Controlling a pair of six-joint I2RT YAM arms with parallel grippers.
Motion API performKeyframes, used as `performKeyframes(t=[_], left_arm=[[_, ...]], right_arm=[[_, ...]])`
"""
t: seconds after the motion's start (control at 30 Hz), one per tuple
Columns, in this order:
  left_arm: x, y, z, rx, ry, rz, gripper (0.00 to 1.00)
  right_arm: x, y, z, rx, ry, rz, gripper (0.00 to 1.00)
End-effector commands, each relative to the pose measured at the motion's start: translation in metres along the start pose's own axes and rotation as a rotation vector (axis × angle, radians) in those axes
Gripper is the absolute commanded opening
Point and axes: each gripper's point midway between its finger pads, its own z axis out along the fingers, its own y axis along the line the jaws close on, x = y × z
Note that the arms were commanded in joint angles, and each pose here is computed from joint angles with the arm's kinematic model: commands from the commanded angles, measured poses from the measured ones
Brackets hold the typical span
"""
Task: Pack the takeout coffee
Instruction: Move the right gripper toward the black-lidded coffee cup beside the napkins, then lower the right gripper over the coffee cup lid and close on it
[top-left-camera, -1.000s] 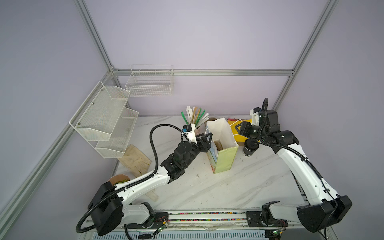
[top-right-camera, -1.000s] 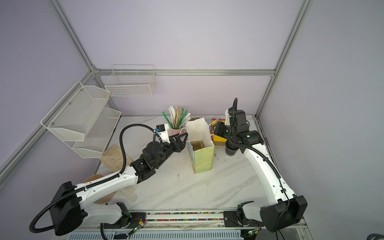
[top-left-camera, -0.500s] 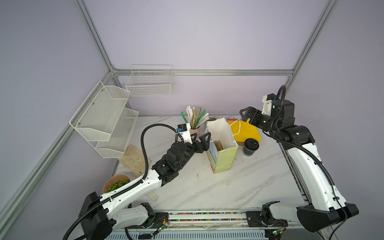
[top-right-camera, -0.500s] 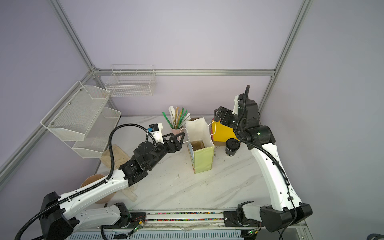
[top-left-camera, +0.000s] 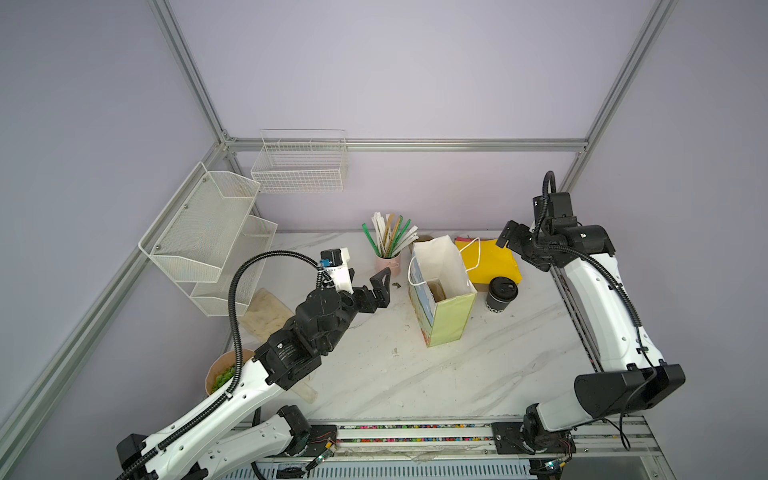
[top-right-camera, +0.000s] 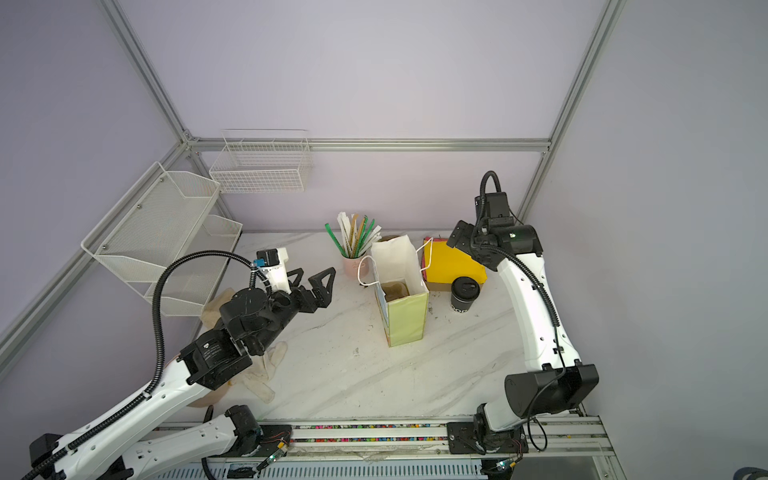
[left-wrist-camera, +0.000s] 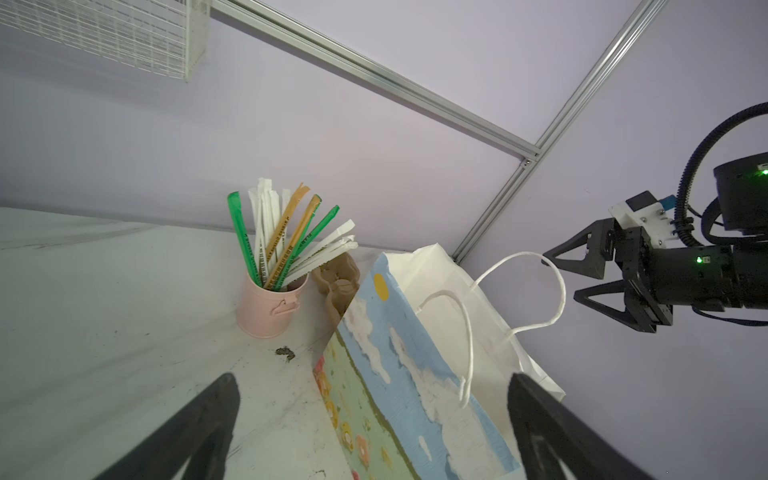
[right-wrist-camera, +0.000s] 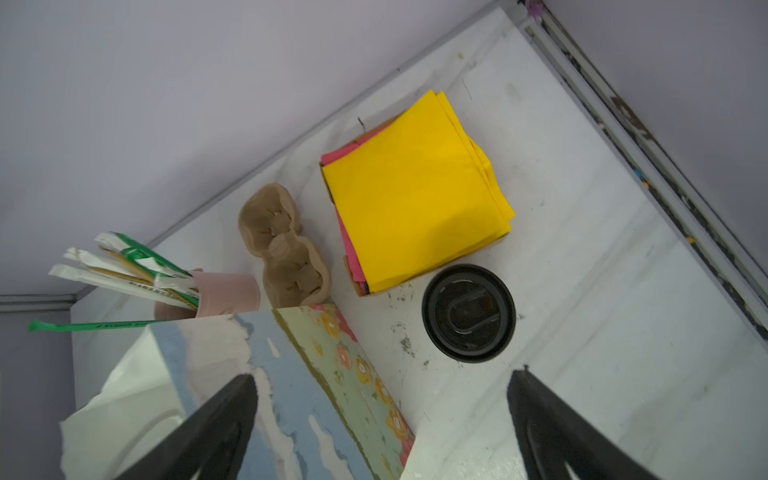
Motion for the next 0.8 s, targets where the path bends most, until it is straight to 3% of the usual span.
performKeyframes(t=[0.0,0.17,0.3,0.77], left_arm=[[-0.031,0.015,-0.018,-0.074,-0.042,0.070,1.00],[-0.013,0.029,-0.011,-0.103,0.005,0.059,1.00],[-0.001,0.036,-0.001,-0.116,0.054,0.047,1.00],[0.023,0.072,0.017,-0.209,0.133,-0.012,1.00]], right_arm=[[0.017,-0.019,0.003,0.063,0.101,0.067,0.97],[0.025,-0.028,0.028,0.156,0.243,0.063,0.97],[0.034,-0.026,0.047,0.155,0.328,0.032,0.97],[0.054,-0.054,0.081,0.233,0.448,0.033,0.95]])
